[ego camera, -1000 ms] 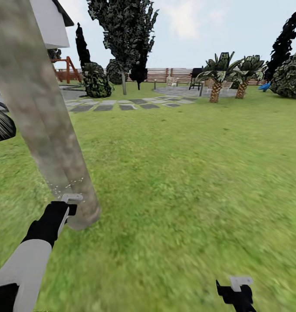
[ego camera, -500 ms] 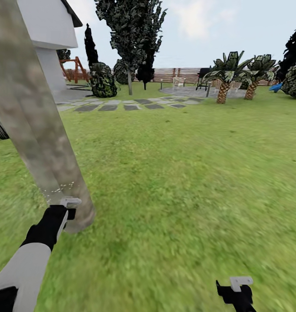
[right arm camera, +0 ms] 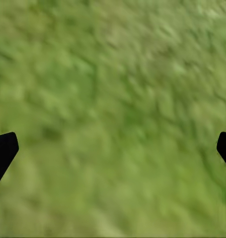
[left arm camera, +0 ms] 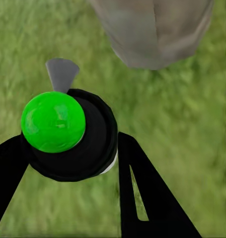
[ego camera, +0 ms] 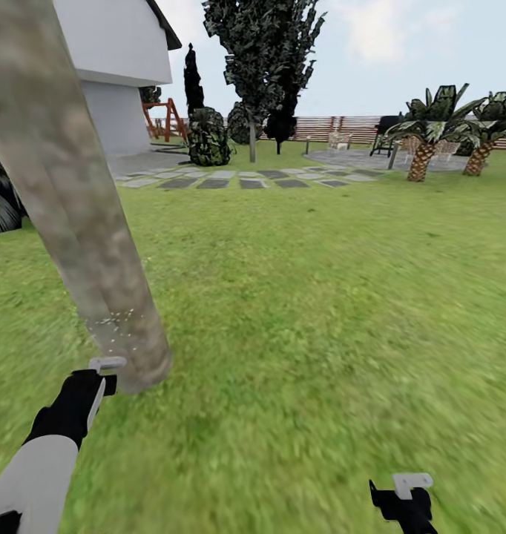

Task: In the garden, pick up the pesticide atomizer on the floor and spray pesticide onto both trees until each tree trunk is fully covered.

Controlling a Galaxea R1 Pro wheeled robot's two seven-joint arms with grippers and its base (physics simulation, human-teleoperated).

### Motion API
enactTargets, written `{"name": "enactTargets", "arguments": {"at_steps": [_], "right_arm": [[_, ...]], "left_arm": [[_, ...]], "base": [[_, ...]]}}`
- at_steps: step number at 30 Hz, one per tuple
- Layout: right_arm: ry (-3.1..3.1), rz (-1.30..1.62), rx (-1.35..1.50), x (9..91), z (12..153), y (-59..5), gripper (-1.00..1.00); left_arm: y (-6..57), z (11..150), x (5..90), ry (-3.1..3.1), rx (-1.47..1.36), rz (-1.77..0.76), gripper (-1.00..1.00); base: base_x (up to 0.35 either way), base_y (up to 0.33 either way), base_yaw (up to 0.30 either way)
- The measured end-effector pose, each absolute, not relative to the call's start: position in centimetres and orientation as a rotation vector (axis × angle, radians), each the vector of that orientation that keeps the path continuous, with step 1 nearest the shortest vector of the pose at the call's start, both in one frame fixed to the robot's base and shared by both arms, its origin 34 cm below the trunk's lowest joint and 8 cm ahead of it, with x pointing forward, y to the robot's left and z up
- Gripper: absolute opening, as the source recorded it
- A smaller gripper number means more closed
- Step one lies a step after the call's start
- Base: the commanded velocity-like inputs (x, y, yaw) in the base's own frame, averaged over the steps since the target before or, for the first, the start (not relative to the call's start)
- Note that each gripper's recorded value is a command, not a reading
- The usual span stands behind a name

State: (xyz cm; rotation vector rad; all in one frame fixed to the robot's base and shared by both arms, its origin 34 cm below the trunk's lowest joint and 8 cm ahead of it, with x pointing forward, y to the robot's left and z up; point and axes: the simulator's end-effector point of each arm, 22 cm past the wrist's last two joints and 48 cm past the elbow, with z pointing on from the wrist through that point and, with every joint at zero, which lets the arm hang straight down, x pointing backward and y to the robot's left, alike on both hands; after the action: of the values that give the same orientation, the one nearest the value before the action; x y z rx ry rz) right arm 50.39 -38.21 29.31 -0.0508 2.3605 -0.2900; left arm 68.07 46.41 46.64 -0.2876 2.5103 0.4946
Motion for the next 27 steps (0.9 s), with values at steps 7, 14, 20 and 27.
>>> {"name": "enactTargets", "arguments": {"at_steps": [7, 14, 20, 27], "right_arm": [[2.360, -0.294, -0.051, 50.4, 29.3, -38.3, 1.00], [2.359, -0.292, -0.050, 50.5, 29.4, -38.3, 1.00], [2.360, -0.292, -0.050, 50.4, 29.3, -38.2, 1.00], [2.360, -0.291, -0.050, 50.4, 29.3, -38.2, 1.00]], "left_arm": [[46.5, 44.9, 67.1, 2.526, -0.275, 0.494, -1.00], [45.7, 44.4, 67.0, 2.533, -0.266, 0.483, -1.00], [46.1, 44.4, 66.8, 2.533, -0.272, 0.487, -1.00], [45.6, 44.4, 67.4, 2.511, -0.256, 0.482, -1.00]], "base": [[0.109, -0.259, 0.006], [0.033, -0.272, 0.043], [0.123, -0.264, 0.262], [0.219, -0.214, 0.222]]}}
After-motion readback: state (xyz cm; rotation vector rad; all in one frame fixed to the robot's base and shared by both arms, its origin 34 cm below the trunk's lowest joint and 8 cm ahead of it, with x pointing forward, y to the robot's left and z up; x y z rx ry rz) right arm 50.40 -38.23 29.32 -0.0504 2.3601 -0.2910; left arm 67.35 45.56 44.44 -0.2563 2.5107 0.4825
